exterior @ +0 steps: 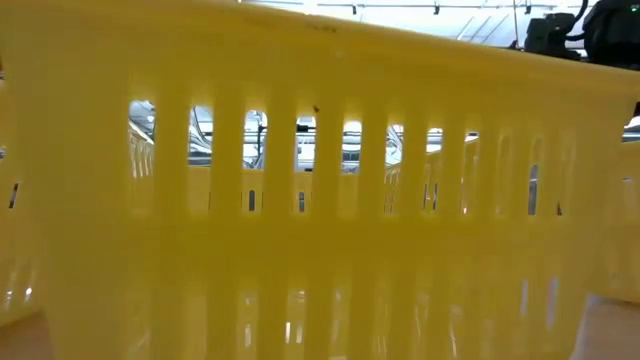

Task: Stack baskets by color
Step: Stack the middle transparent bin on top of the right transparent bin

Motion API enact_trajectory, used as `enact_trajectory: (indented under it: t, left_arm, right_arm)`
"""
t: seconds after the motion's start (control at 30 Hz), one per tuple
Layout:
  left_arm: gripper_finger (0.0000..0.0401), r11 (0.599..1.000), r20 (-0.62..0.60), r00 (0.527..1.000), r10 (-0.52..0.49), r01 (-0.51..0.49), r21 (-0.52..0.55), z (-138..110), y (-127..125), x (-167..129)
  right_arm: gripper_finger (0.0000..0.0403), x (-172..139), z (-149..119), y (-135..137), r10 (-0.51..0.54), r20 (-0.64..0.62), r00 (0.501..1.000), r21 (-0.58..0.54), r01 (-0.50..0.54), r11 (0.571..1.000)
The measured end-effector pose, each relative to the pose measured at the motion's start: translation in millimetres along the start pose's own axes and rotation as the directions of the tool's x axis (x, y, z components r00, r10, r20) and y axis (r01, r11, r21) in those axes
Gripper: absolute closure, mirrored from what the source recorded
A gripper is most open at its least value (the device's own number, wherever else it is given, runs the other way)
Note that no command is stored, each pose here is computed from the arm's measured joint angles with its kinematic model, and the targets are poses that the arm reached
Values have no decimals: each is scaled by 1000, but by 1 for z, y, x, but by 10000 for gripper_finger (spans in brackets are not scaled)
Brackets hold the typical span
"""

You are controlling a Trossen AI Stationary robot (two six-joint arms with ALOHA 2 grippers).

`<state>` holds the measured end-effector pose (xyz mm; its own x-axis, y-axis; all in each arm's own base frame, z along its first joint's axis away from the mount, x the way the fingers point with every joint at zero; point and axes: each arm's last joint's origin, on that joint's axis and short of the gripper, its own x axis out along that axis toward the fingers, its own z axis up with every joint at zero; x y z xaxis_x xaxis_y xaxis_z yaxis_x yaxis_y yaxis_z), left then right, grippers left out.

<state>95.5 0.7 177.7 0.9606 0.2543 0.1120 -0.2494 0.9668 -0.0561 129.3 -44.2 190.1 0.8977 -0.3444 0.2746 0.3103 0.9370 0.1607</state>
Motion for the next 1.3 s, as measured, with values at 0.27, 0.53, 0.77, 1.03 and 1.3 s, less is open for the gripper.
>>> enact_trajectory:
  t: [0.27,0.53,0.77,1.03,1.3]
  left_arm:
    - [345,1000,0,1000,0,0,0,0,0,0]
    - [347,1000,-1,1000,0,0,0,0,0,0]
    - [343,1000,0,1000,0,0,0,0,0,0]
    - [349,1000,0,1000,0,0,0,0,0,0]
    - [342,1000,0,1000,0,0,0,0,0,0]
  right_arm:
    - [250,22,8,6,91,-170,981,61,-82,995]
    - [252,65,24,13,138,-404,904,50,-128,990]
    - [252,97,14,19,146,-518,843,50,-141,989]
    - [252,138,7,30,131,-683,719,29,-153,988]
    - [252,172,3,37,33,-849,528,-52,-145,988]
